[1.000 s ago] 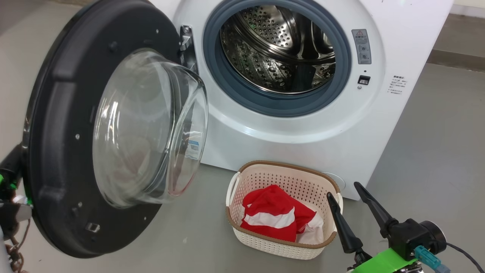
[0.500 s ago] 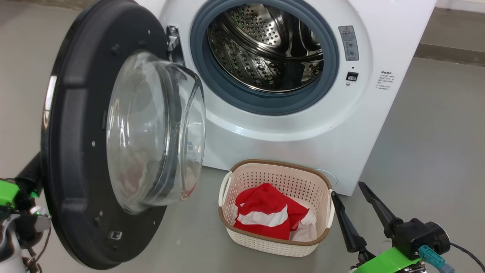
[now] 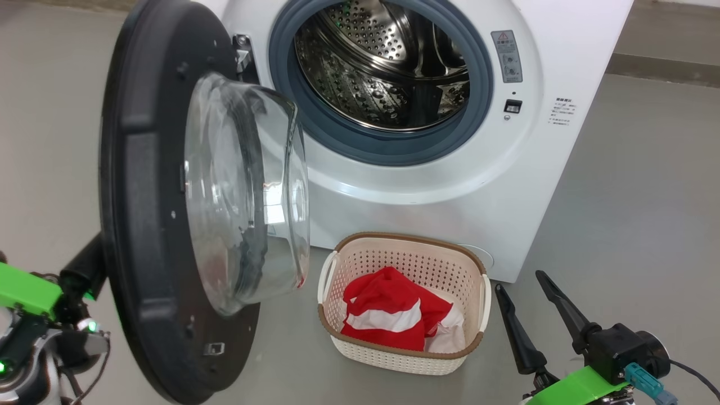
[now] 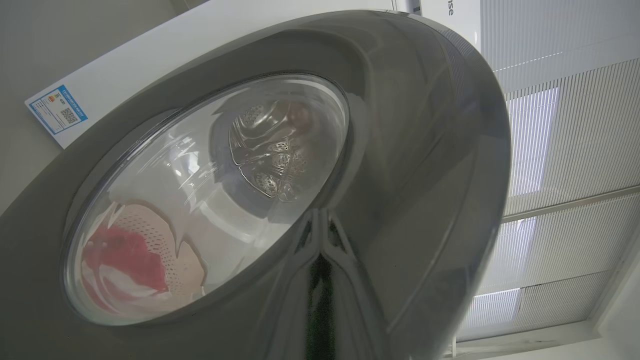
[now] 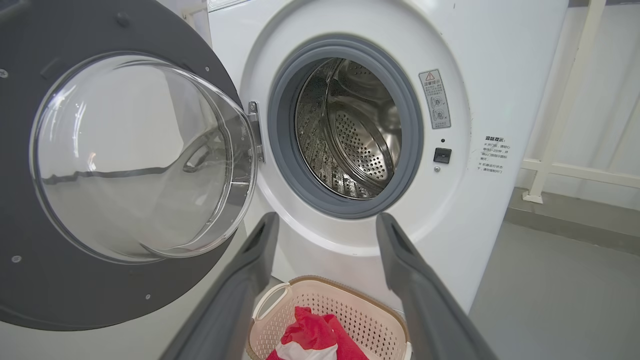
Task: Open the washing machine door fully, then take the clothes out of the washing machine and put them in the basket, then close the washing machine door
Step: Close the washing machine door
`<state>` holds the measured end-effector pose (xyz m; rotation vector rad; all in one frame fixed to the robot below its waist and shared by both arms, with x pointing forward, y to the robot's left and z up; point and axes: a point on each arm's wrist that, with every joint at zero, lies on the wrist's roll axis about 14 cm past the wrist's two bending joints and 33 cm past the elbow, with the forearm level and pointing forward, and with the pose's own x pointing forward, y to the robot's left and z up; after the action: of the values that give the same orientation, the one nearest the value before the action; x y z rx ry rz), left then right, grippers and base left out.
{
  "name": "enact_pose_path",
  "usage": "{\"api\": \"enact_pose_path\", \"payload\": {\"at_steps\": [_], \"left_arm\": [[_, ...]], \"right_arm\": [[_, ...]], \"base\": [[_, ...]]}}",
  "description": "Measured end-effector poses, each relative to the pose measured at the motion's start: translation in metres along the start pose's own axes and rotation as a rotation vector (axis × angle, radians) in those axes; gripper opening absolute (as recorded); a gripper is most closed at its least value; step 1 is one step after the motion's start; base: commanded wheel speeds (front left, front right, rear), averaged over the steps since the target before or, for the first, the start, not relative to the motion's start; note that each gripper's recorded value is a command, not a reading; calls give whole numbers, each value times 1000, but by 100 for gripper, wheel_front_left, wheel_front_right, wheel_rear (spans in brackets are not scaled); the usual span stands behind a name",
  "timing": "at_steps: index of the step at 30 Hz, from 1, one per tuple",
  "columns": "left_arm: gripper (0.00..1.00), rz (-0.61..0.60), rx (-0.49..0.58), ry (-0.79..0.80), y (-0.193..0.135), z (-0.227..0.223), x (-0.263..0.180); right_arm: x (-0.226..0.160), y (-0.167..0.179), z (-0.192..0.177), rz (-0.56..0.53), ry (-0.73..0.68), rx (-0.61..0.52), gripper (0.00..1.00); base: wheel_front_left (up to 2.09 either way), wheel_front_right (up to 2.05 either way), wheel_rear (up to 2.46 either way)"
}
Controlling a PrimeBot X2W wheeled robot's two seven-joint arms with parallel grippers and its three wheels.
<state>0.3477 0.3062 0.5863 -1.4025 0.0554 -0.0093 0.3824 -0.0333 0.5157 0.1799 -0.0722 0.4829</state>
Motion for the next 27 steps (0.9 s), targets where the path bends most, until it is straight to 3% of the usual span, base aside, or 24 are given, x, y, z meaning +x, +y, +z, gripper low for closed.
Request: {"api": "enact_pose_path", "payload": {"at_steps": [27], "left_arm": [[0,-61,-65,204,-18,-89,28]], "right_arm": [[-19,-26,3,-97,-7,25,100]], "base": [[0,0,0]]}}
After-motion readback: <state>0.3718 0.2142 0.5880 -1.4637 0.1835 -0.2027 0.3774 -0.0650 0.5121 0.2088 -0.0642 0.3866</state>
